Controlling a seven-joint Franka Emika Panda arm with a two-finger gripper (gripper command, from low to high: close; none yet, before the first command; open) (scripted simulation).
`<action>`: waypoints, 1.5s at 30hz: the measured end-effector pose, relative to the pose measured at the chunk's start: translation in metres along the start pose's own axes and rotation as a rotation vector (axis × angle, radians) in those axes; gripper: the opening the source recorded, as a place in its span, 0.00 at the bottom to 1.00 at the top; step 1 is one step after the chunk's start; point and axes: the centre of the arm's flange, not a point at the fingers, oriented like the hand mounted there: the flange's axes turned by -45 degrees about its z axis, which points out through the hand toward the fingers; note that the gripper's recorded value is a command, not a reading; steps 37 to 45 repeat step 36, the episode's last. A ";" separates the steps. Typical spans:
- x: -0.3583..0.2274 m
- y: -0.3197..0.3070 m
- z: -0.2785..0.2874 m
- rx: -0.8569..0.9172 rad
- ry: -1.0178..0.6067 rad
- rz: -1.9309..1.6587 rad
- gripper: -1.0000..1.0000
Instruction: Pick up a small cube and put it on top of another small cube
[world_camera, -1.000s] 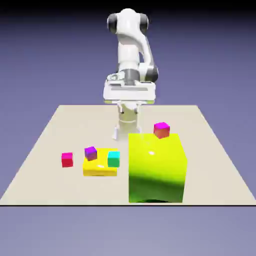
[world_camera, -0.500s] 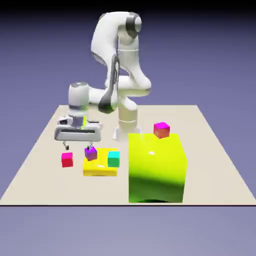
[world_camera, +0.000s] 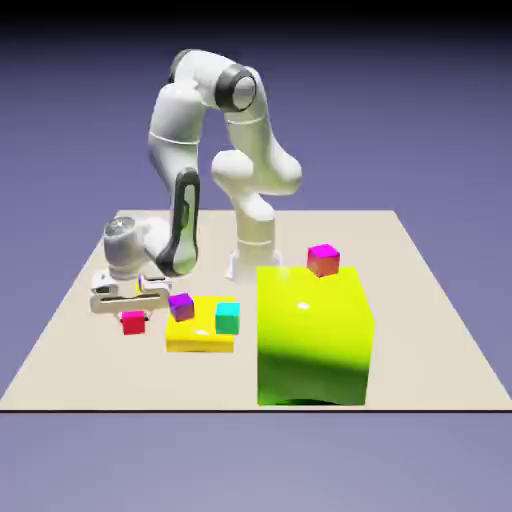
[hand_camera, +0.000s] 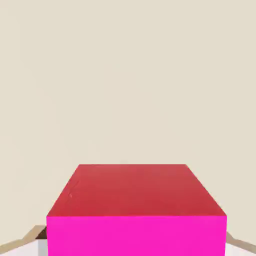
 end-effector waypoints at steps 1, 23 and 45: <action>-0.001 0.000 -0.011 0.000 0.000 0.000 0.00; 0.095 -0.246 -0.174 -0.121 0.002 -0.837 0.00; 0.097 -0.245 -0.164 -0.123 0.002 -0.837 1.00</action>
